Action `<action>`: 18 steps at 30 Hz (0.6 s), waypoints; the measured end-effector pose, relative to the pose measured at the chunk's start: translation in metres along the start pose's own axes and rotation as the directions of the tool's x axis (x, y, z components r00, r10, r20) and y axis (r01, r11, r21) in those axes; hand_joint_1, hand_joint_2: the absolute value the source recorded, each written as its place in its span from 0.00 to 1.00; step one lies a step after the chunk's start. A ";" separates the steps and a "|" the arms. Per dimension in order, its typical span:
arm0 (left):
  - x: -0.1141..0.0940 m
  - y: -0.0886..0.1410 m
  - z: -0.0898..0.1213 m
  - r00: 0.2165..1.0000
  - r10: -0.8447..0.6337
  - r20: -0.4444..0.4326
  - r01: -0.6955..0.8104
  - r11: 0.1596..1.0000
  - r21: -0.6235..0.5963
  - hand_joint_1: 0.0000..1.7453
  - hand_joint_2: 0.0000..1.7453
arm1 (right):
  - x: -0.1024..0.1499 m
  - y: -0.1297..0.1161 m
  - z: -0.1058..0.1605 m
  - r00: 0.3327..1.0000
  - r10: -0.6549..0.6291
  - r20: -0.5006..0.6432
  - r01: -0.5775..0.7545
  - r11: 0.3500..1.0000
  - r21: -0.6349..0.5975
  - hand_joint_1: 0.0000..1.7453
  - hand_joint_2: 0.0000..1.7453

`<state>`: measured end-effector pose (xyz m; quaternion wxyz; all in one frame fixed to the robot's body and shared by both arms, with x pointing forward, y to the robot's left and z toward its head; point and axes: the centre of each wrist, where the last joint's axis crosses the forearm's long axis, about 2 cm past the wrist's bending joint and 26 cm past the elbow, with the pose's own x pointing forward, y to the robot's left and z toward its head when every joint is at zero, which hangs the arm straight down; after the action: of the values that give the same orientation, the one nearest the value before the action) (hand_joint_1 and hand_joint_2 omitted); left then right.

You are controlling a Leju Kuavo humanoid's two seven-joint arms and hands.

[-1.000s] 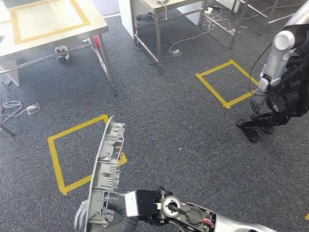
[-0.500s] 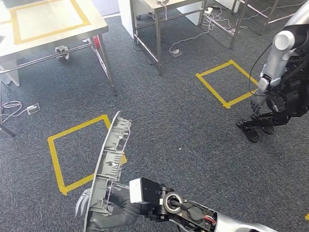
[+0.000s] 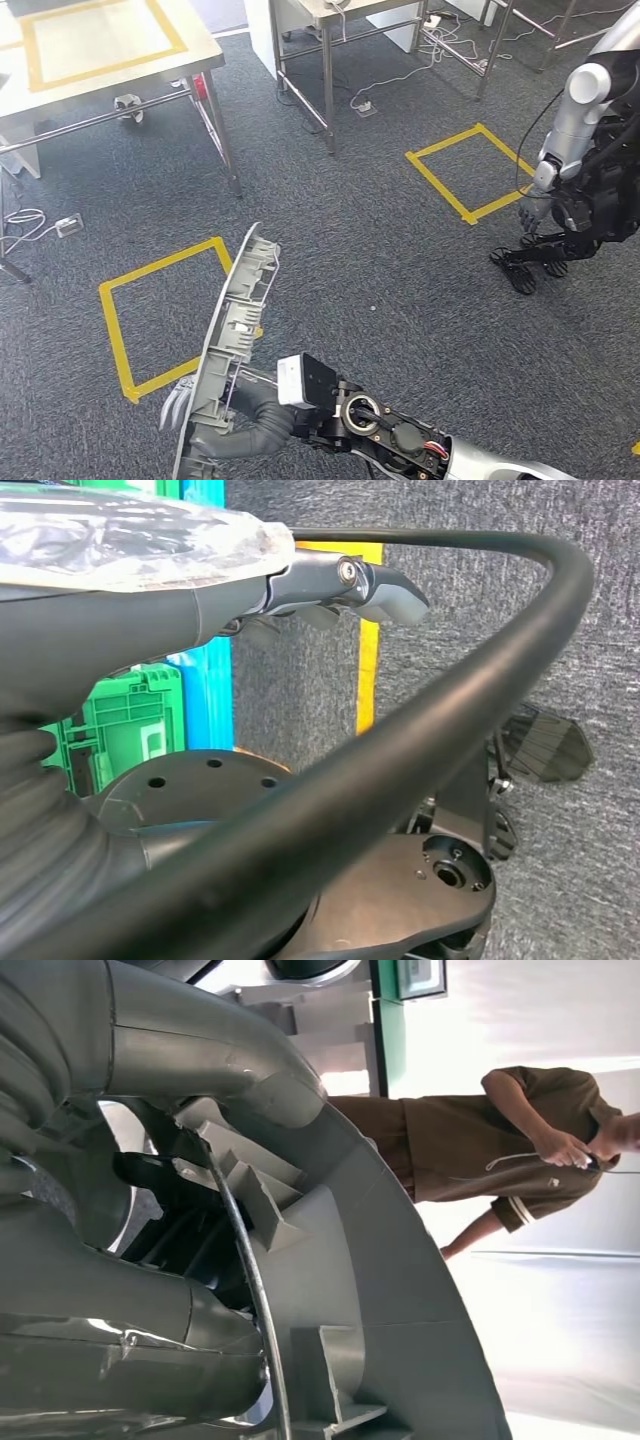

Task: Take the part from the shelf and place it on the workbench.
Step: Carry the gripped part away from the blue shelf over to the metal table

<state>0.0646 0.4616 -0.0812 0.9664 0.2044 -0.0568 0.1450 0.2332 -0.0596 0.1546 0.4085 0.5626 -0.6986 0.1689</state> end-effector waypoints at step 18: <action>0.001 0.004 0.000 0.999 0.027 -0.033 -0.026 1.000 0.016 0.00 1.00 | 0.000 -0.003 -0.004 1.000 0.023 -0.007 -0.023 0.999 0.043 1.00 1.00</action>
<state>0.0648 0.4655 -0.0798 0.9637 0.2085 -0.0425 0.1615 0.2379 -0.0578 0.1567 0.3970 0.5625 -0.6997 0.1906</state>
